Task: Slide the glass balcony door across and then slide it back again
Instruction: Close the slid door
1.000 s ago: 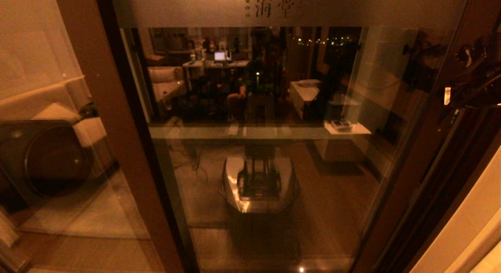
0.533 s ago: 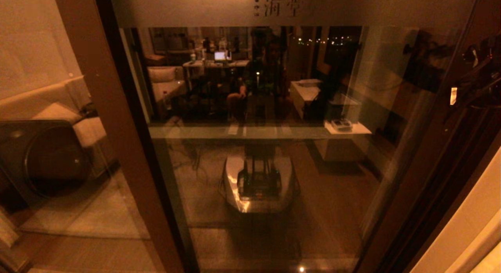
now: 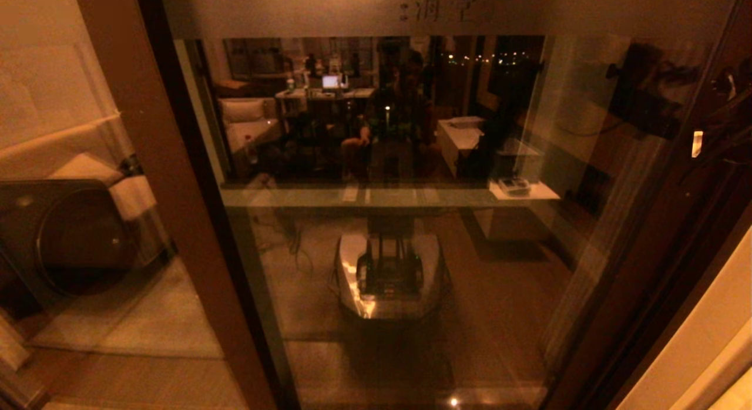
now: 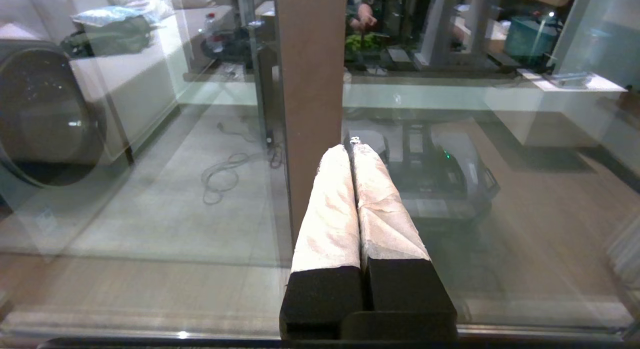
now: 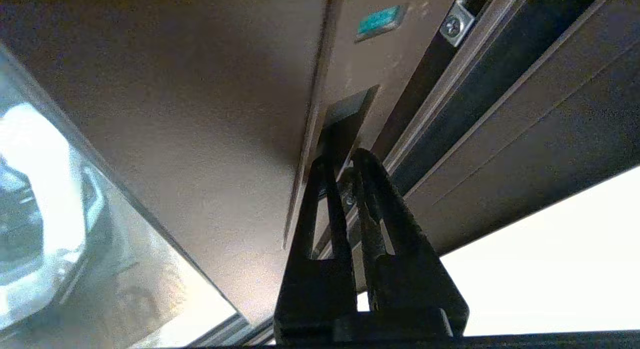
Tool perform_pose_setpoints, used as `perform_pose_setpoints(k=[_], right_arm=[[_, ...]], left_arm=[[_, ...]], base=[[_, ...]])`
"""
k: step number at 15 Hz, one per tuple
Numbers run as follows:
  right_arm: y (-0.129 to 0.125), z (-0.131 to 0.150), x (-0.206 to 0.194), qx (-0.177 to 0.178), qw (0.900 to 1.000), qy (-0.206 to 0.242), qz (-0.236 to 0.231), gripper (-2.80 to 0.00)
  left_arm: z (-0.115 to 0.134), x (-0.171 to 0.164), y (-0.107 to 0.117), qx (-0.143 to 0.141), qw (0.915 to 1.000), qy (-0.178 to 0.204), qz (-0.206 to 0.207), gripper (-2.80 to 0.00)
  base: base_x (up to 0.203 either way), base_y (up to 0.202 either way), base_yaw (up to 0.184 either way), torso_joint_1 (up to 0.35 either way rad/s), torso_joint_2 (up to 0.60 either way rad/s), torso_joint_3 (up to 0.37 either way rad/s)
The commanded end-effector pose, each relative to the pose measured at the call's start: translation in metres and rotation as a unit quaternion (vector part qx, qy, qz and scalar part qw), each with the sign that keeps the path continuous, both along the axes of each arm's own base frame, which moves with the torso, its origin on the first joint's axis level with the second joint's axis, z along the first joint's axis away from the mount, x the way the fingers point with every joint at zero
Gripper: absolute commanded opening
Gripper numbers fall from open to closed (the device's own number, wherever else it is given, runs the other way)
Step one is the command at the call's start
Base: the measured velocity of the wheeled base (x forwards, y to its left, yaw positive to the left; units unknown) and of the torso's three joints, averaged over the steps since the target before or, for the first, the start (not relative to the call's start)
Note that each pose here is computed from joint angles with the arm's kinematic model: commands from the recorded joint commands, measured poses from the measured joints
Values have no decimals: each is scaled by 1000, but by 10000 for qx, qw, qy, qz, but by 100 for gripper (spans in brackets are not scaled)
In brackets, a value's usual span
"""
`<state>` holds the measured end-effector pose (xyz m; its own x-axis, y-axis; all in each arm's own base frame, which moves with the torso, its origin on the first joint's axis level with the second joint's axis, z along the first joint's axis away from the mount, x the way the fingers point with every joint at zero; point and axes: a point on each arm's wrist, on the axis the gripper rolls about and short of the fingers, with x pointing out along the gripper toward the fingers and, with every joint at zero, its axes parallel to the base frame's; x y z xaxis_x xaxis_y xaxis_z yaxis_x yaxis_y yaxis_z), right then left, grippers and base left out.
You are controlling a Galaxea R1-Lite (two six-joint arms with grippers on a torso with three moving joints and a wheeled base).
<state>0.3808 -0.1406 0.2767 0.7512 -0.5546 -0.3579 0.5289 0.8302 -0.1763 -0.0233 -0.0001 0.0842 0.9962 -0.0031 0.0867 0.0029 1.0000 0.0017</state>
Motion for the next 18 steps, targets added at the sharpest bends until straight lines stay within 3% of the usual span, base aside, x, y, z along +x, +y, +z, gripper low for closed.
perform_pose_setpoints(k=[1,18], right_arm=[[-3,1,-2,17,10000,7,1,-280],[-27,0,-1,-4,9997,-66,-237,-280]], left_arm=[[-9,3,0,1,9998,173,4,-280],[-9,3,0,1,9998,173,8,-280]], base=[[0,0,0,0,0,0],[0,0,0,0,0,0]])
